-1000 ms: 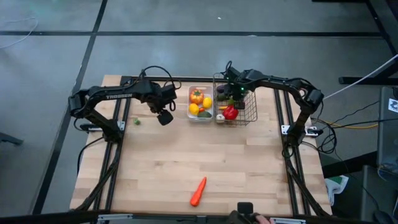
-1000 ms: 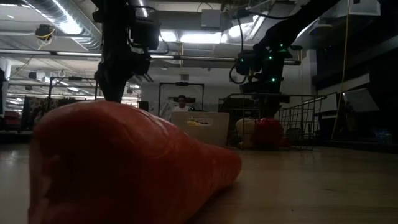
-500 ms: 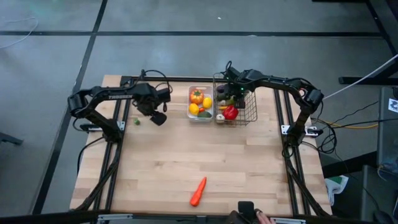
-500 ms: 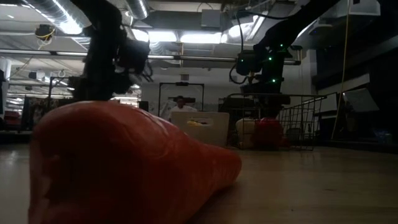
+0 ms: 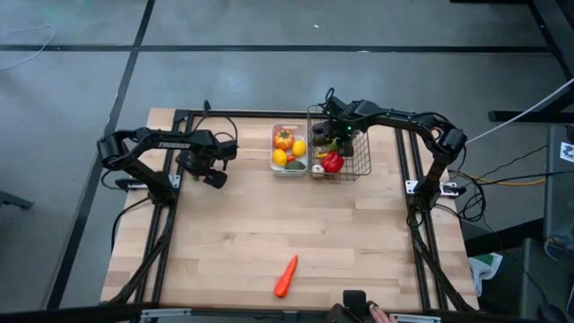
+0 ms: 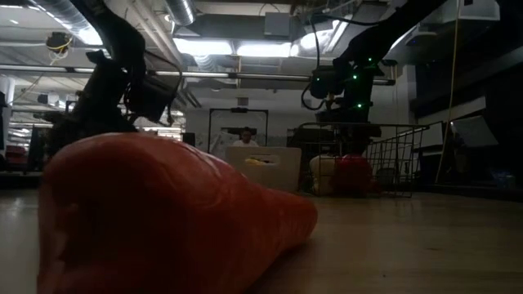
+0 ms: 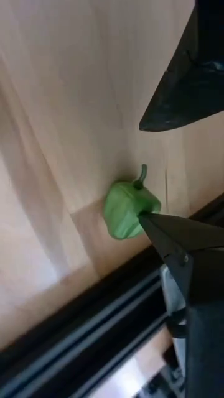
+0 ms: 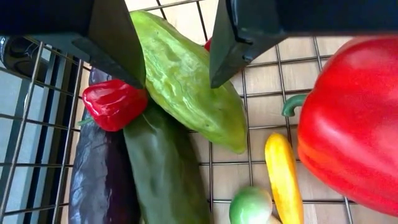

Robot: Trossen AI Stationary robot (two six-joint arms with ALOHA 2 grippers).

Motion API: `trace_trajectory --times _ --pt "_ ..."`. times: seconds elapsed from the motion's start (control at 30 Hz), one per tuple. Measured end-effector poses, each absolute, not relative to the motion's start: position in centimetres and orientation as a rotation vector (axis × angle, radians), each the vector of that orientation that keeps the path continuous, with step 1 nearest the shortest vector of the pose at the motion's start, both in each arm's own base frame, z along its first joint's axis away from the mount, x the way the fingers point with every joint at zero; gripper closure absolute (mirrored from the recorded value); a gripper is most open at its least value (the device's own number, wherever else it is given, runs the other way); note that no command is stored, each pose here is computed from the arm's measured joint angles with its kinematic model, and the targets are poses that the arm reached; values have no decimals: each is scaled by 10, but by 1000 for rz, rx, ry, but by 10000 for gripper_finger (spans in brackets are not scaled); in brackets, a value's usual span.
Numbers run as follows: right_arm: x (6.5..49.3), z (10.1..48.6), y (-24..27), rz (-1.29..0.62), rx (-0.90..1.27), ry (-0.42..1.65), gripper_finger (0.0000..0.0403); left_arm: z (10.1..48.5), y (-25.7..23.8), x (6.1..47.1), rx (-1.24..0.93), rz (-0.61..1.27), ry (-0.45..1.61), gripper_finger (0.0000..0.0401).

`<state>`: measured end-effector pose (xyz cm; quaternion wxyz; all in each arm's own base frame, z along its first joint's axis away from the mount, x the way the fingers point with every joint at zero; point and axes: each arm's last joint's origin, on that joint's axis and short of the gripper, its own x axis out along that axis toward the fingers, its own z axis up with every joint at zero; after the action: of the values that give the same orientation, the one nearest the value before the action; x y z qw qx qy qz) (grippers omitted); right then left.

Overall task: Sort produce into baskets
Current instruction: Put the green bell pepper into the gold wire basket

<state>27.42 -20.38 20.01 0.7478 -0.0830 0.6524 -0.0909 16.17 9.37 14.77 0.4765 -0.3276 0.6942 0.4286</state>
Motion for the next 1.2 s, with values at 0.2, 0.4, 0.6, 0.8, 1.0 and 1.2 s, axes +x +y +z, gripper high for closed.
trace_trajectory --times 0.2,0.4,0.6,0.8,1.0,1.2 --pt "274 200 -204 -199 -181 1427 226 141 90 154 -806 1109 1718 177" --pt "274 200 -204 -198 -181 1427 226 139 90 152 -792 1172 1701 177" --pt "274 200 -204 -198 -181 1426 226 139 90 152 -816 1223 1674 177" --pt "276 201 -205 -206 -188 1411 226 143 92 156 -824 1206 1662 177" --pt "279 202 -207 -230 -192 1374 226 148 95 161 -829 1194 1635 177" --pt "279 202 -206 -225 -162 1359 226 150 93 157 -857 1255 1664 177"
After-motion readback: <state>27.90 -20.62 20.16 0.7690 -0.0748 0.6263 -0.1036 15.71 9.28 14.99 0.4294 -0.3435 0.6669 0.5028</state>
